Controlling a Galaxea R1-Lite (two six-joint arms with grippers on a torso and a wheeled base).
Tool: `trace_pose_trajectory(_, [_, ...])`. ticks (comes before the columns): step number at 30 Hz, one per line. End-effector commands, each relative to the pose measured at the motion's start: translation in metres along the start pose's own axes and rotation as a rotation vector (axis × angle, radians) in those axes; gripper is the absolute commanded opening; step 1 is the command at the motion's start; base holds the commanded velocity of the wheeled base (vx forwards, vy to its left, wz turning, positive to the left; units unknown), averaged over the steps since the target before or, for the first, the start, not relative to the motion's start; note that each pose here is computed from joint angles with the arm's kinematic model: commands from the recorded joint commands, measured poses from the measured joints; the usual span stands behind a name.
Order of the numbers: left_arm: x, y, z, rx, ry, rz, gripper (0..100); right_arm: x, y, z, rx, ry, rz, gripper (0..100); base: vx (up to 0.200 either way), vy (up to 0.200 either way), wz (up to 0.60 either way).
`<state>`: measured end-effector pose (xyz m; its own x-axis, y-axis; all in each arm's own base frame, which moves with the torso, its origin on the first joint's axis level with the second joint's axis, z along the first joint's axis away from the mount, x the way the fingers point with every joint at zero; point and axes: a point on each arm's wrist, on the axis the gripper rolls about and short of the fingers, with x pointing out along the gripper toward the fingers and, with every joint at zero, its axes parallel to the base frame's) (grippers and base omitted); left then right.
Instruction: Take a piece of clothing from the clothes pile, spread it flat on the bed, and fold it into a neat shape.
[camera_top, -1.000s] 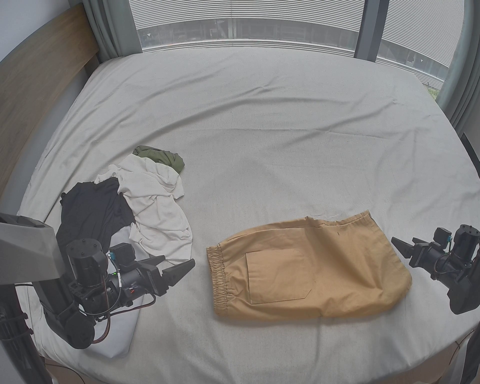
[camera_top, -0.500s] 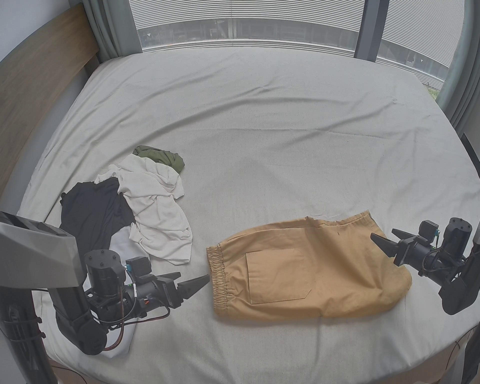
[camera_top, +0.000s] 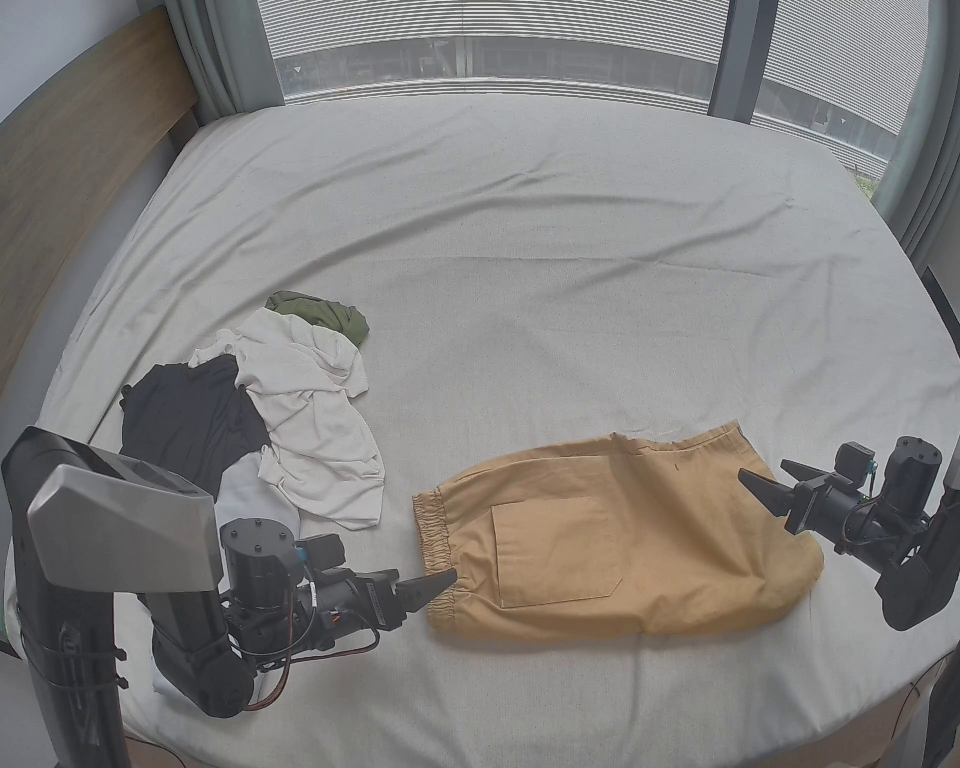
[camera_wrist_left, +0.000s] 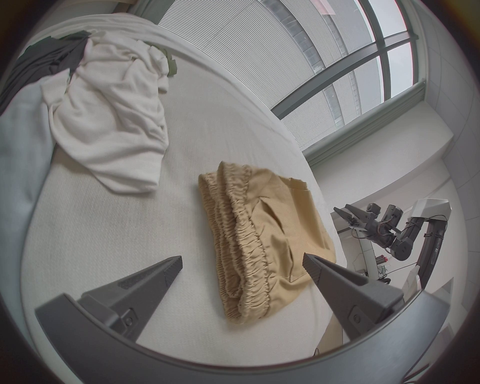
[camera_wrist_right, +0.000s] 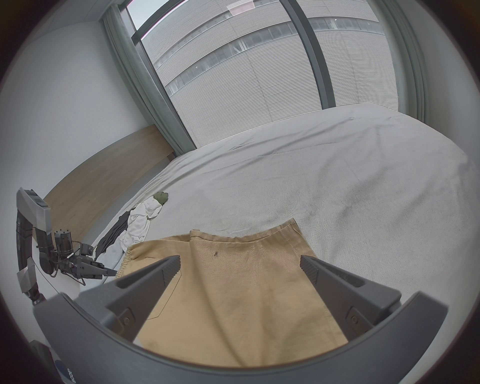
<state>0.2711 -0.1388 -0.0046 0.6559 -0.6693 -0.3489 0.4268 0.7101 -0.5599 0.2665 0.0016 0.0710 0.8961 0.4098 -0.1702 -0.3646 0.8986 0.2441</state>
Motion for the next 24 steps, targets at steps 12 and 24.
trace_pose_trajectory(12, [0.036,0.005,-0.010,-0.060,0.006,-0.033,100,0.004,0.003,-0.009,0.011,0.036,0.014,100,0.000,0.000,0.00])
trace_pose_trajectory(24, [0.053,-0.004,0.005,-0.136,-0.059,-0.096,100,0.007,0.006,-0.014,0.016,0.058,0.025,100,0.000,0.000,0.00])
